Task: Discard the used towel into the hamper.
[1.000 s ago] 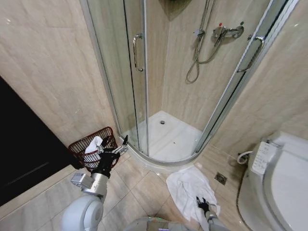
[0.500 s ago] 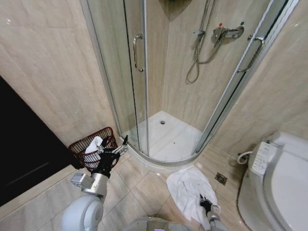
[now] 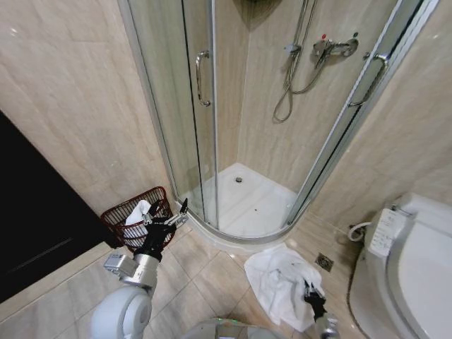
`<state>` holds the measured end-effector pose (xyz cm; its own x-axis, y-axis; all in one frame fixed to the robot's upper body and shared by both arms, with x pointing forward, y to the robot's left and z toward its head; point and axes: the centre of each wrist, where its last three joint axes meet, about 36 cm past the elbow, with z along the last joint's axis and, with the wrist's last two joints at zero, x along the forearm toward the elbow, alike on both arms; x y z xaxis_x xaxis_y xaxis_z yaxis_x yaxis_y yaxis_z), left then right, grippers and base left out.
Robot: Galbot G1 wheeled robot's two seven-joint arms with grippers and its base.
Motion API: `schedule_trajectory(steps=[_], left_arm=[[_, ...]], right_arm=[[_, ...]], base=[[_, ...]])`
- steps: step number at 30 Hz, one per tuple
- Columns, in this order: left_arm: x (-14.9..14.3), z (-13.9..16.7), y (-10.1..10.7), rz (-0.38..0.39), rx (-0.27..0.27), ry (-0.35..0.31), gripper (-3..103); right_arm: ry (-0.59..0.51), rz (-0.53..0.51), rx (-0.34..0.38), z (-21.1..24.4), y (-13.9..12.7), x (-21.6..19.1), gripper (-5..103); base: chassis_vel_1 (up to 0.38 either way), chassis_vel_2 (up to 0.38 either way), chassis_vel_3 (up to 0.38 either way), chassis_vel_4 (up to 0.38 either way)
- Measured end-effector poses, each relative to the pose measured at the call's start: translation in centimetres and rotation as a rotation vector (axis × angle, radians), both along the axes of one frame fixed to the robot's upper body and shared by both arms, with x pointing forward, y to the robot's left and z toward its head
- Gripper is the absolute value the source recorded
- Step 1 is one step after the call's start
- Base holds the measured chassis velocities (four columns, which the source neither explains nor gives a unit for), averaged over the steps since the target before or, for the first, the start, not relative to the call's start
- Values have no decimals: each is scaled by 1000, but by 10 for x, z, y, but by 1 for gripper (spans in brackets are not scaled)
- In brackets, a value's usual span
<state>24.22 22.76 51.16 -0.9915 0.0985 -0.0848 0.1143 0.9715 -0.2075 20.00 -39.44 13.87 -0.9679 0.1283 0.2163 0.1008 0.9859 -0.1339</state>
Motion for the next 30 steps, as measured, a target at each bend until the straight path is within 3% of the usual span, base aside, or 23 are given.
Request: schedule_trajectory(steps=[5, 7, 17, 20, 22, 23, 26, 30], left_arm=[[0, 0, 0, 0, 0, 0, 100], [0, 0, 0, 0, 0, 0, 100], [0, 0, 0, 0, 0, 0, 100], [0, 0, 0, 0, 0, 0, 100], [0, 0, 0, 0, 0, 0, 100], [0, 0, 0, 0, 0, 0, 100], [0, 0, 0, 0, 0, 0, 100], [0, 0, 0, 0, 0, 0, 100]], right_arm=[[-129, 7, -8, 53, -1, -3, 8], [-228, 20, -9, 105, 0, -9, 8], [-497, 58, 6, 241, 17, -12, 8], [-577, 65, -10, 275, 20, -10, 8], [-675, 86, -31, 323, 24, -6, 8], [-675, 86, -31, 323, 24, -6, 8], [-784, 109, -49, 394, 26, 0, 8], [-845, 120, -76, 433, 24, 6, 8]], base=[[0, 0, 0, 0], [0, 0, 0, 0], [0, 0, 0, 0], [0, 0, 0, 0], [0, 0, 0, 0], [0, 0, 0, 0], [0, 0, 0, 0], [0, 0, 0, 0]])
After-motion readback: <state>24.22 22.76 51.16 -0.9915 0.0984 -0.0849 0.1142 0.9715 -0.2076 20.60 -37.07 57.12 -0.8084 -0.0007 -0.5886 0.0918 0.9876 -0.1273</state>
